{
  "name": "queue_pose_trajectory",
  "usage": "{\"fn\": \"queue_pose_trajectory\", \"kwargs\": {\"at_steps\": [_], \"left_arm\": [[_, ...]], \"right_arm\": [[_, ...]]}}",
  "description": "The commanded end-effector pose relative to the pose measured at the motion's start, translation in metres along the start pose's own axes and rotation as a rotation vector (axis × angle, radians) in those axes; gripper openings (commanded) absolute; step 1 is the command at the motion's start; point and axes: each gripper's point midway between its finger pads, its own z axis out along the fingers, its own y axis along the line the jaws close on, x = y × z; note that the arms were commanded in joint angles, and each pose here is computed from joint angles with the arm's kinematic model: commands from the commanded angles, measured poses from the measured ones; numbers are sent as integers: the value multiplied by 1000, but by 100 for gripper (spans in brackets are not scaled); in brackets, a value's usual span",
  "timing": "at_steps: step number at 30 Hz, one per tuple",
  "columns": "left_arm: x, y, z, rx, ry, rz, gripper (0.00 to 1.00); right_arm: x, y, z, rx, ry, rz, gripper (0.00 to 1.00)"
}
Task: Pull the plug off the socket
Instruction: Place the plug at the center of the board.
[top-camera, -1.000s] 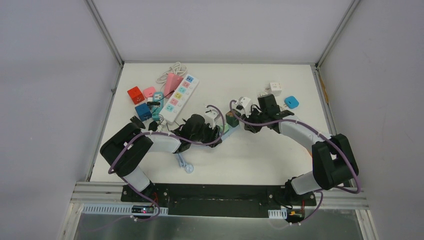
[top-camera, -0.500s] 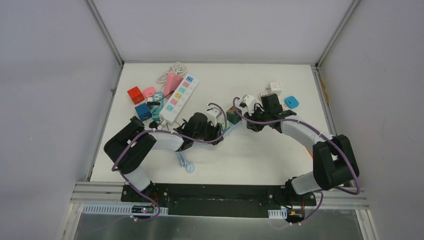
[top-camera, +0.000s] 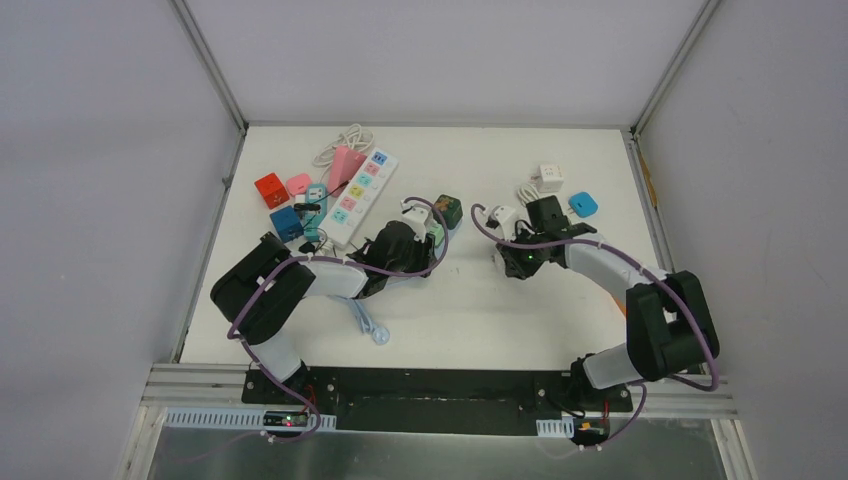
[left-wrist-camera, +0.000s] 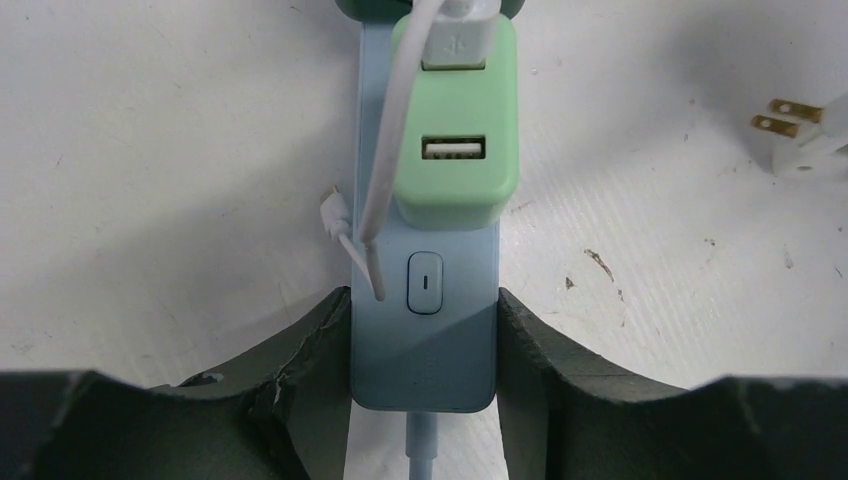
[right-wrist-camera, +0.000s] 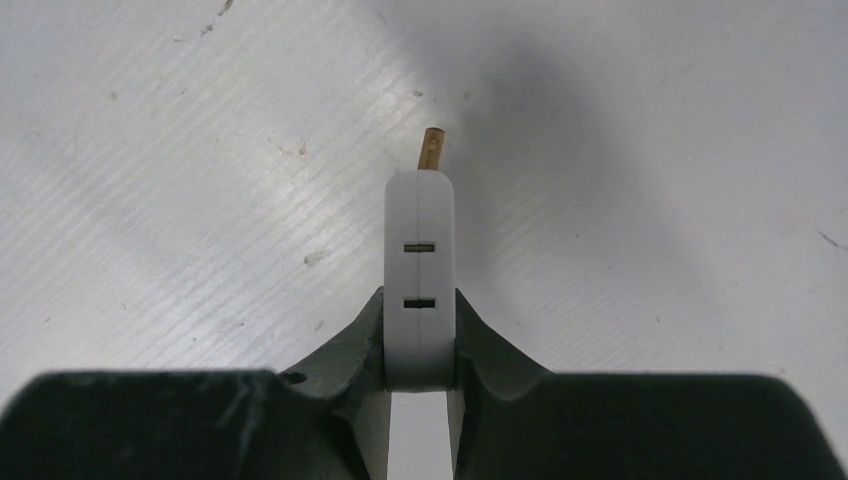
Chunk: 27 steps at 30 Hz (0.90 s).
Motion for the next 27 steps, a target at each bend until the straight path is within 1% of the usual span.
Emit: {"fn": "queue_pose_trajectory", "kwargs": {"at_steps": [1,2,3,6,9,13,16,19,22,27], "left_arm": [[37,26,0,-86,127,36,0],[38,25,0,-83,134,37,2],[39,25,0,-80,140,37,7],[42,25,-2,-85,148,29,26],[42,28,-4,-100,149,23,45],[39,28,-9,-107,148,18,61],[34,27,-13,-103,137,12,69],[28,24,-19,-94,126,5,80],[21,19,-25,-71,120,1,85],[11,12,-38,-39,103,2,90]], "right_arm": [[-24,-3,-35,-71,-122,32,0],[-24,-2,-41,-91,-134,38,0],[-24,-2,-45,-104,-147,45,0],[-24,-3,-52,-114,-172,56,0],[-23,-5,-53,-117,-168,66,0],[-22,-6,-52,-117,-158,74,0],[-22,-7,-52,-117,-157,77,0],[-21,-7,-53,-122,-160,83,0],[-21,-6,-55,-133,-161,89,0],[-17,-4,-59,-184,-149,103,0]]}}
